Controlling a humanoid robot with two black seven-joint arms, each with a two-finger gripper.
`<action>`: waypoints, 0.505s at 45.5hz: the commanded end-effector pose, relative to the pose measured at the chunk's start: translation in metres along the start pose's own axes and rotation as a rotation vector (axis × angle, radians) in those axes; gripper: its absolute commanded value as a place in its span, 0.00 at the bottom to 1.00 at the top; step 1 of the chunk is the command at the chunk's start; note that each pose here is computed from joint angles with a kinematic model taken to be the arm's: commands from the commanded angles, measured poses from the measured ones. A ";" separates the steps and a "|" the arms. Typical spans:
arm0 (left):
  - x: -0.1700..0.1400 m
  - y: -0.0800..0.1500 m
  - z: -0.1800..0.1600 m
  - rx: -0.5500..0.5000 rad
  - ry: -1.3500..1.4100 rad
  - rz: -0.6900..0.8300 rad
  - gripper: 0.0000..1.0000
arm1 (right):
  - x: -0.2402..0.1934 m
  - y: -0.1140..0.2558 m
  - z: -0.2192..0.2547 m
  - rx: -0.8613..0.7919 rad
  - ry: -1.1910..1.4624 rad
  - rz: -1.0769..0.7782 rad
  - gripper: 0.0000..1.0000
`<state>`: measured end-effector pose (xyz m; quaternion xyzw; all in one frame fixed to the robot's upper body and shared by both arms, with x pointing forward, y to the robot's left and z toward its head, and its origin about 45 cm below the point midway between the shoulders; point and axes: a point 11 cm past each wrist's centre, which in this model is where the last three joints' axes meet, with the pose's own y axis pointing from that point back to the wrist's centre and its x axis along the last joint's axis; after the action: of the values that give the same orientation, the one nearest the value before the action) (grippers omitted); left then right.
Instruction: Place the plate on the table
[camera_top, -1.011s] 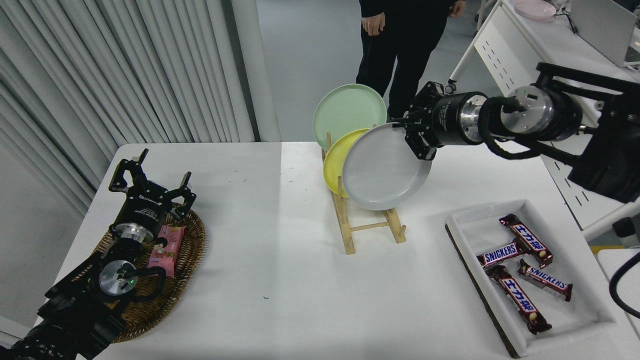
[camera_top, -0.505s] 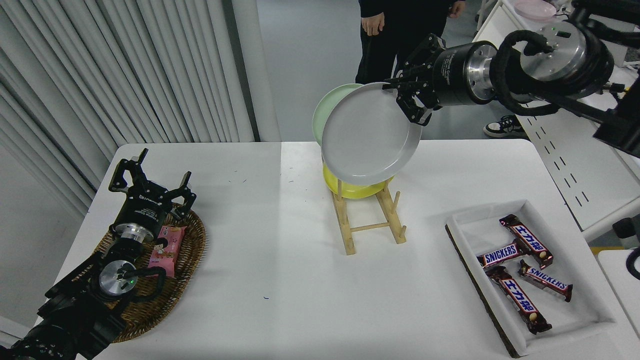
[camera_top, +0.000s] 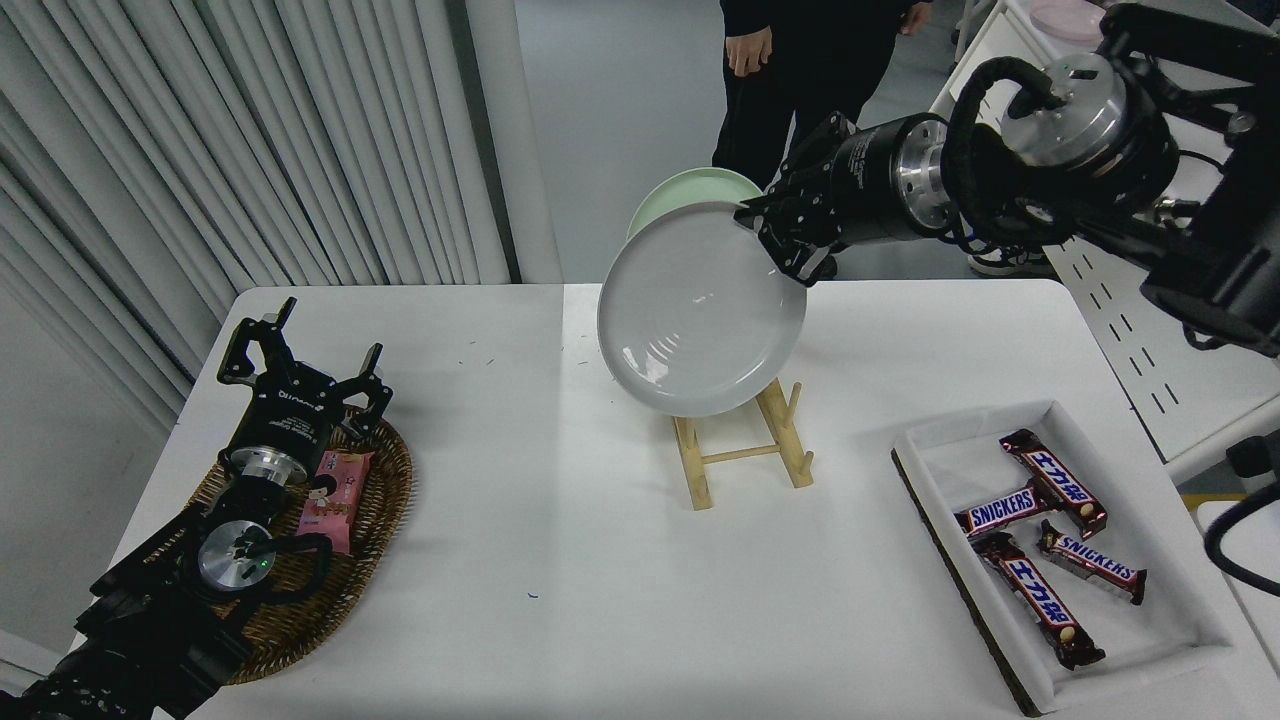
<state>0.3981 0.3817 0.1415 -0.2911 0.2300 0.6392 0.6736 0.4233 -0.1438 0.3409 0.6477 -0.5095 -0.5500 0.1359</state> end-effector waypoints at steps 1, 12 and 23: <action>0.000 0.000 0.000 -0.001 0.000 0.001 1.00 | 0.018 -0.027 0.041 -0.129 -0.070 0.062 0.00; 0.000 0.000 0.000 -0.001 0.001 -0.001 1.00 | 0.036 -0.042 0.068 -0.210 -0.121 0.188 0.00; 0.000 0.000 0.000 0.001 -0.001 0.000 1.00 | 0.051 -0.057 0.086 -0.271 -0.197 0.236 0.00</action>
<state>0.3982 0.3816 0.1416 -0.2913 0.2300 0.6390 0.6738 0.3846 -0.1269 0.2669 0.5471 -0.5132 -0.6241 0.2188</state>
